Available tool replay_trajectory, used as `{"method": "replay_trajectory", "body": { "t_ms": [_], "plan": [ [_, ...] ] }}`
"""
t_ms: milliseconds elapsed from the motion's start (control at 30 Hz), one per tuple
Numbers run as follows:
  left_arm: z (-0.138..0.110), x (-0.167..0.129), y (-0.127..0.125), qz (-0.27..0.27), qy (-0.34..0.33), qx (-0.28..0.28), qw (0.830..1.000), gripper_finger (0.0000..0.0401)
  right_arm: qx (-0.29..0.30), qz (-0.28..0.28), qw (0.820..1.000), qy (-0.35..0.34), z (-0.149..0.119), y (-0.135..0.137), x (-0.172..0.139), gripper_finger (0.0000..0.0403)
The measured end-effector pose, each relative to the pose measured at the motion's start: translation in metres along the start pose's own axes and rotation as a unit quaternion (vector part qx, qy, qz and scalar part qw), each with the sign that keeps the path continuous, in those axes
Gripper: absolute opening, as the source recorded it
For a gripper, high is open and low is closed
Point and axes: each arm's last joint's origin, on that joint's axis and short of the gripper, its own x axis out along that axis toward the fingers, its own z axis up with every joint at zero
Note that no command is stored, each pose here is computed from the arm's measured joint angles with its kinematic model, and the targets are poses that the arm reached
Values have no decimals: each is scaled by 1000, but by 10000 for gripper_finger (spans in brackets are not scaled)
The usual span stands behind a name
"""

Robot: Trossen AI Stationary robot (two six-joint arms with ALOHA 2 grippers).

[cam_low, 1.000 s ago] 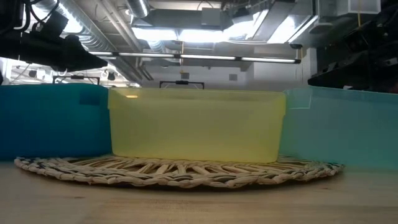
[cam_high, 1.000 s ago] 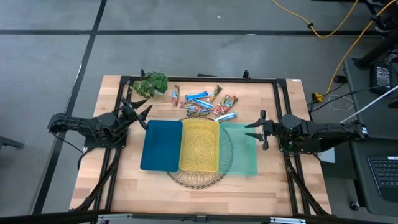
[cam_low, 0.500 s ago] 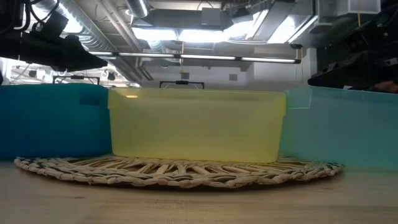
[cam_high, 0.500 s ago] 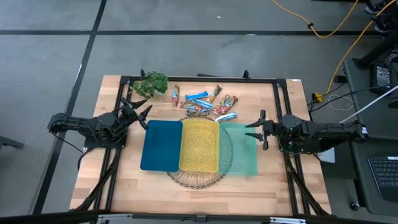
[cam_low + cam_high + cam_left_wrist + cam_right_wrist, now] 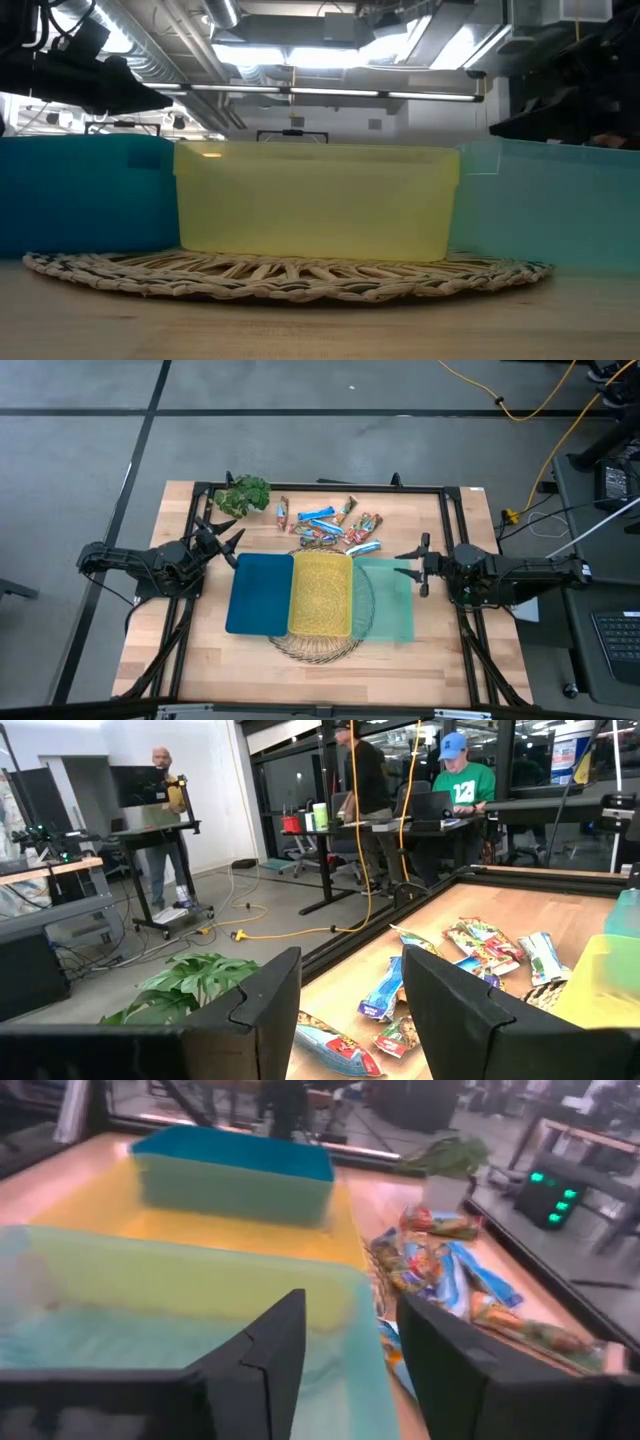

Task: Pick and place Granola Bars by type
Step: Put the red granola bar into the green bin

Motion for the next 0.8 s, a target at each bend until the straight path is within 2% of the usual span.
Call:
{"method": "replay_trajectory", "body": {
  "t_ms": [133, 233, 400, 567, 733, 800],
  "plan": [
    [0, 0, 0, 0, 0, 0, 1000, 169, 82, -1, 997, -6, 1, 0, 0, 161],
    [0, 0, 0, 0, 0, 0, 1000, 169, 119, -4, 992, -47, 9, -2, 0, 161],
    [0, 0, 0, 0, 0, 0, 1000, 169, 154, -4, 980, -125, 24, -4, -3, 161],
    [0, 0, 0, 0, 0, 0, 1000, 169, 214, 1, 964, -159, 30, -6, -5, 161],
    [0, 0, 0, 0, -1, -2, 1000, 169, 223, 0, 955, -196, 36, -7, -7, 161],
    [0, 0, 0, 0, -1, -2, 1000, 169, 242, -21, 946, -215, 40, -9, -9, 161]
  ]
}}
